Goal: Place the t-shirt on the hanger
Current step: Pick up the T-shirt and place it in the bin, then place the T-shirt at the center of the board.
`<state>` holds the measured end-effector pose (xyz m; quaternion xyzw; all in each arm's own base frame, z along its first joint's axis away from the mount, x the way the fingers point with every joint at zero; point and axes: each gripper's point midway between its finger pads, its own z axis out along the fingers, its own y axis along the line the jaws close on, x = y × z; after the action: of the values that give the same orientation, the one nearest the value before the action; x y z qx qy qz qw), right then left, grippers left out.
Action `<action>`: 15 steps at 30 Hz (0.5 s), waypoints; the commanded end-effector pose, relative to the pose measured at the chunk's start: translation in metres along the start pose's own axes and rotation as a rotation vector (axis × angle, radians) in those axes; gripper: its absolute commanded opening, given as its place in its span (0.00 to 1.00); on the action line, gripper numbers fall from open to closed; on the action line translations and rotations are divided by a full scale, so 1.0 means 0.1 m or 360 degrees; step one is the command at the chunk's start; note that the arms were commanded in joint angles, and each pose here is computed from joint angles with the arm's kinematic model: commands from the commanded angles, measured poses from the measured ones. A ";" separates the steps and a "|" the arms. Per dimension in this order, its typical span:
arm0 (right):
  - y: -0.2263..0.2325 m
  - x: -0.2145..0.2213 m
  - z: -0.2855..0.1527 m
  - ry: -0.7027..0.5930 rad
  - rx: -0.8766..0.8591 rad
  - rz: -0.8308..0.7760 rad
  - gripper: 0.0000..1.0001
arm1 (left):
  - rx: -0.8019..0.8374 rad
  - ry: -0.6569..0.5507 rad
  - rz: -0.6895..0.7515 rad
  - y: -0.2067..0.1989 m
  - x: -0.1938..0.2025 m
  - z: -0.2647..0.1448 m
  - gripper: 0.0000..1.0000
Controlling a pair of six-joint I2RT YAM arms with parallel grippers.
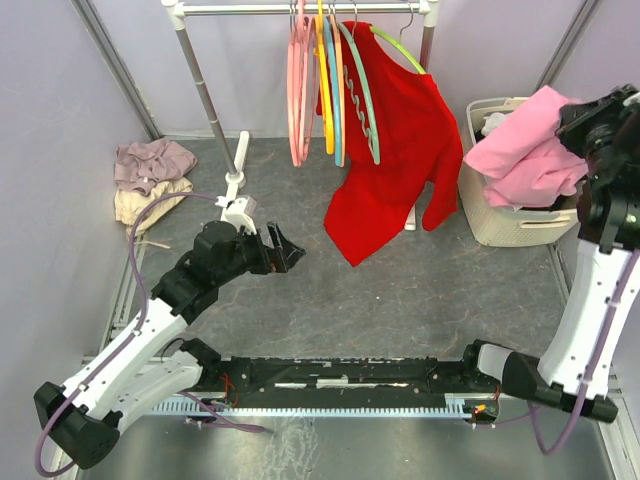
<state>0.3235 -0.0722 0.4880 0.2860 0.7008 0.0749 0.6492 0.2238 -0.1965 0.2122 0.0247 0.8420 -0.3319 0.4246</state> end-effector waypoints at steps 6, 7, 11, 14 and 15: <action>1.17 -0.71 -1.08 -0.0311 -0.0892 0.0176 0.01 | 0.0009 -0.0109 0.0010 -0.11 -0.23 -0.15 1.00; 1.23 -0.71 -1.16 -0.0296 -0.0953 0.0202 0.01 | 0.0006 -0.0110 0.0010 -0.10 -0.23 -0.16 1.00; 1.37 -0.48 -1.30 -0.0103 -0.1151 0.0373 0.02 | -0.0010 -0.0119 0.0021 -0.10 -0.25 -0.21 1.00; 1.36 -0.20 -1.32 0.0073 -0.1218 0.0503 0.02 | -0.0012 -0.0130 0.0028 -0.10 -0.27 -0.26 1.00; 1.34 -0.10 -1.32 0.0129 -0.1222 0.0519 0.02 | -0.0012 -0.0130 0.0032 -0.10 -0.27 -0.27 1.00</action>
<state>0.2475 0.0403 0.5850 0.1545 0.5957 0.3520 0.7052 0.2187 -0.1854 0.2202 0.0150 0.8436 -0.3181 0.4323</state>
